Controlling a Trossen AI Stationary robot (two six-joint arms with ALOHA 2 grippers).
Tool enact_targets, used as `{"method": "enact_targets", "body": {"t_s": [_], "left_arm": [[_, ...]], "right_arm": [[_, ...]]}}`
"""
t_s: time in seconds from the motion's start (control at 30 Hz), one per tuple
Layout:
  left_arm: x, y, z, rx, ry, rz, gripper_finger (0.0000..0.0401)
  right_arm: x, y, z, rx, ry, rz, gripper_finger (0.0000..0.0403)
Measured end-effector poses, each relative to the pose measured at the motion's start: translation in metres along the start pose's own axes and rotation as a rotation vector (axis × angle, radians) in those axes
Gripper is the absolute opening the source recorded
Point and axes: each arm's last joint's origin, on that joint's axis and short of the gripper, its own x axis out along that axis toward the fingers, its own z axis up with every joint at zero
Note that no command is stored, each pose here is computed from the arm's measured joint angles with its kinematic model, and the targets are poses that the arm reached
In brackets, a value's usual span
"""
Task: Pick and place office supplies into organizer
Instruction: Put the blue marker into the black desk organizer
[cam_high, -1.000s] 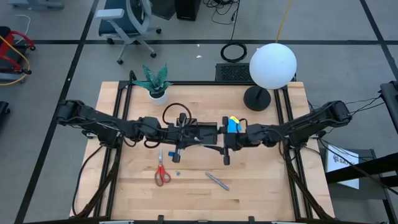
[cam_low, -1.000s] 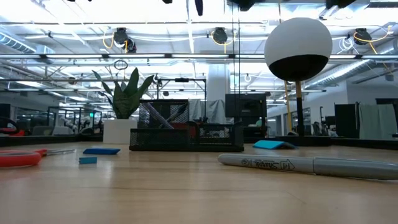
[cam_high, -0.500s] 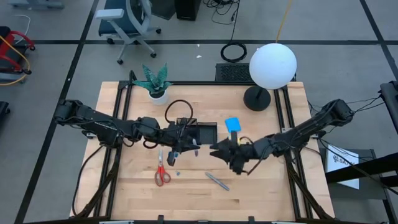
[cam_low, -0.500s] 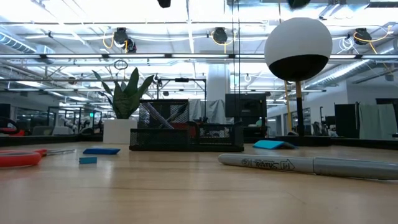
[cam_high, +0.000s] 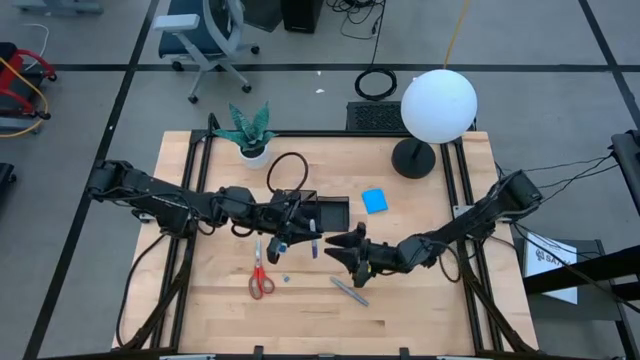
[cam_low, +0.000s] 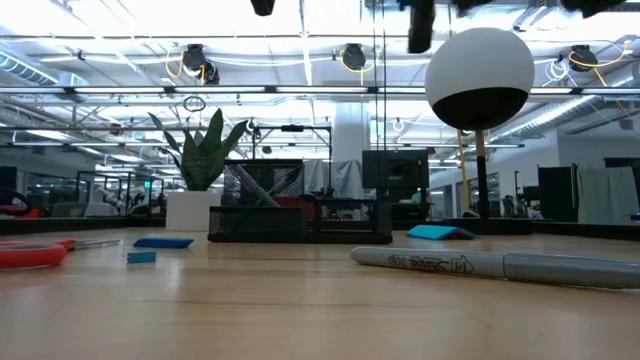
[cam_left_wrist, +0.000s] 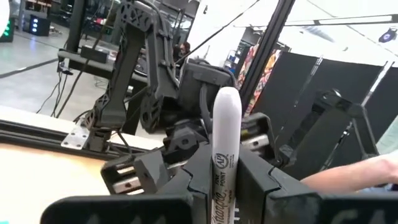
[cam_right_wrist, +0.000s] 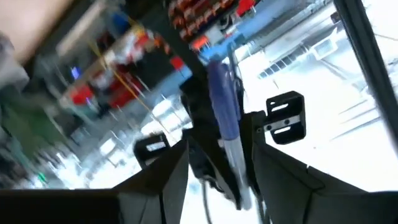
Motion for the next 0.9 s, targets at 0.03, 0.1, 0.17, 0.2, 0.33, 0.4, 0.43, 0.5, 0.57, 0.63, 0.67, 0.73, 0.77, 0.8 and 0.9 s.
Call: {"method": "enact_targets", "body": {"t_s": [0.03,0.1,0.17,0.2,0.33,0.4,0.43,0.5,0.57,0.63,0.67,0.73,0.77,0.8,0.9], "left_arm": [[0.000,0.000,0.000,-0.002,-0.001,0.005,0.0044],[0.000,0.001,0.000,-0.004,-0.005,0.016,0.0044],[0.000,0.001,0.000,-0.003,-0.006,0.021,0.0044],[0.001,0.001,-0.001,-0.003,-0.005,0.025,0.0044],[0.006,0.004,-0.007,-0.007,-0.010,0.023,0.0044],[0.010,0.006,-0.011,-0.019,-0.013,0.020,0.0044],[0.012,0.007,-0.013,-0.022,-0.011,0.016,0.0044],[0.016,0.011,-0.018,-0.025,-0.013,0.015,0.0044],[0.019,0.014,-0.019,-0.029,-0.013,0.006,0.0044],[0.022,0.015,-0.018,-0.029,-0.010,-0.009,0.0044],[0.022,0.015,-0.019,-0.029,-0.009,-0.012,0.0044],[0.024,0.015,-0.018,-0.016,-0.012,-0.016,0.0044],[0.024,0.015,-0.017,-0.009,-0.013,-0.017,0.0044],[0.025,0.014,-0.016,-0.004,-0.016,-0.018,0.0044],[0.025,0.015,-0.016,-0.014,-0.017,-0.016,0.0044]], "right_arm": [[0.001,0.001,0.001,-0.021,0.011,-0.004,0.0169],[0.004,0.002,0.004,-0.034,0.002,-0.018,0.0169],[0.007,0.003,0.005,-0.045,-0.017,-0.035,0.0169],[0.008,0.004,0.005,-0.049,-0.022,-0.043,0.0169],[0.011,0.007,0.004,-0.066,-0.056,-0.086,0.0169],[0.013,0.009,0.003,-0.062,-0.061,-0.093,0.0169],[0.015,0.009,0.002,-0.059,-0.063,-0.091,0.0168],[0.018,0.012,0.001,-0.054,-0.080,-0.087,0.0166],[0.020,0.015,0.000,-0.047,-0.083,-0.072,0.0161],[0.021,0.017,-0.001,-0.040,-0.082,-0.062,0.0150],[0.021,0.017,-0.001,-0.029,-0.081,-0.061,0.0141],[0.021,0.017,-0.001,0.022,-0.083,-0.061,0.0115],[0.021,0.017,-0.001,0.048,-0.085,-0.061,0.0097],[0.021,0.017,-0.001,0.073,-0.086,-0.061,0.0076],[0.020,0.015,0.000,0.084,-0.079,-0.046,0.0034]]}}
